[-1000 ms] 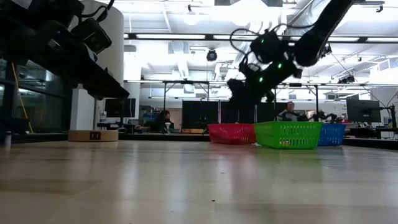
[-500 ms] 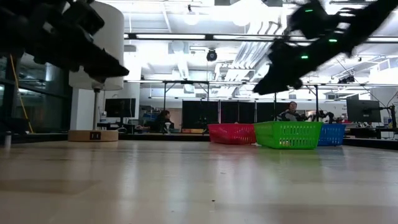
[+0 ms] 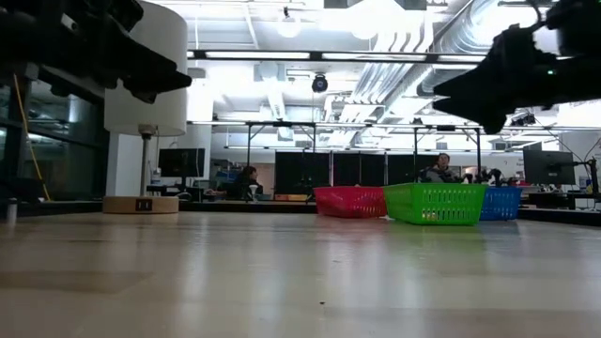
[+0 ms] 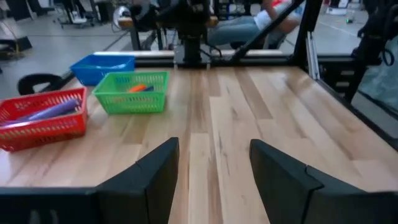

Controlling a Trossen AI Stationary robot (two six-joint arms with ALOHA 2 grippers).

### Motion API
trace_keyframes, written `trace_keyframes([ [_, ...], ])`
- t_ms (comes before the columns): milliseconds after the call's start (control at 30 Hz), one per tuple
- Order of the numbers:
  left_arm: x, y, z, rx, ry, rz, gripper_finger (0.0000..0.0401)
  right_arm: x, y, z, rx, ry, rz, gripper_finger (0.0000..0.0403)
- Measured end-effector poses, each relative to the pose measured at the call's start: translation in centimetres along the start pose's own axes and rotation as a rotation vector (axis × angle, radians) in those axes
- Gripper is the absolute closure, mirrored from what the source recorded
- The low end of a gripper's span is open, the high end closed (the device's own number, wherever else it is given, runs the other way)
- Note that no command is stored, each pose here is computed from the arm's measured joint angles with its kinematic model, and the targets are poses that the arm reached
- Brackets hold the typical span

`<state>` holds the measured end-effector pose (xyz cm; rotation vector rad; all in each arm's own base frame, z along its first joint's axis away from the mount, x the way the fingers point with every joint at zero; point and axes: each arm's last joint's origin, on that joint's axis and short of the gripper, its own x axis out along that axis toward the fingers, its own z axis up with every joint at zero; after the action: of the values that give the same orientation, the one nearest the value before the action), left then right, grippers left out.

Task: Pick & Place Markers
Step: Return to Home Position

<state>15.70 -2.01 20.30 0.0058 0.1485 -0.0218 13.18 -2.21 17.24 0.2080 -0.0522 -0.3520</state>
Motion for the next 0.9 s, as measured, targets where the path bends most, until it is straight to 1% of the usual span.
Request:
trace_keyframes([
  [100, -0.6, 0.1, 0.3, -0.003, -0.023, 0.005, 0.0206, -0.7, 0.0, -0.1, 0.004, -0.014, 0.001, 0.0198],
  [200, -1.3, 0.2, 0.0, -0.005, -0.035, 0.018, 0.0206, -1.0, 0.1, -0.1, -0.008, -0.008, -0.005, 0.0198],
  [433, -3.3, 0.6, -3.5, -0.064, -0.148, 0.043, 0.0206, -1.3, 0.3, -0.1, -0.022, -0.006, 0.019, 0.0198],
  [567, -4.2, 0.8, -3.4, -0.074, -0.192, 0.074, 0.0206, -1.3, 0.3, -0.2, -0.026, 0.007, 0.016, 0.0198],
  [700, -5.0, 1.0, -3.4, -0.042, -0.222, 0.087, 0.0206, -1.3, 0.2, -0.3, -0.03, 0.02, 0.014, 0.0198],
  [767, -5.3, 1.0, -3.6, -0.035, -0.215, 0.097, 0.0206, -1.3, 0.2, -0.4, -0.032, 0.025, 0.013, 0.0198],
  [833, -5.5, 1.1, -4.1, -0.033, -0.179, 0.106, 0.0206, -1.3, 0.2, -0.4, -0.033, 0.028, 0.014, 0.0198],
  [900, -5.7, 1.1, -3.8, -0.028, -0.198, 0.092, 0.0206, -1.3, 0.2, -0.6, -0.037, 0.045, 0.021, 0.0198],
])
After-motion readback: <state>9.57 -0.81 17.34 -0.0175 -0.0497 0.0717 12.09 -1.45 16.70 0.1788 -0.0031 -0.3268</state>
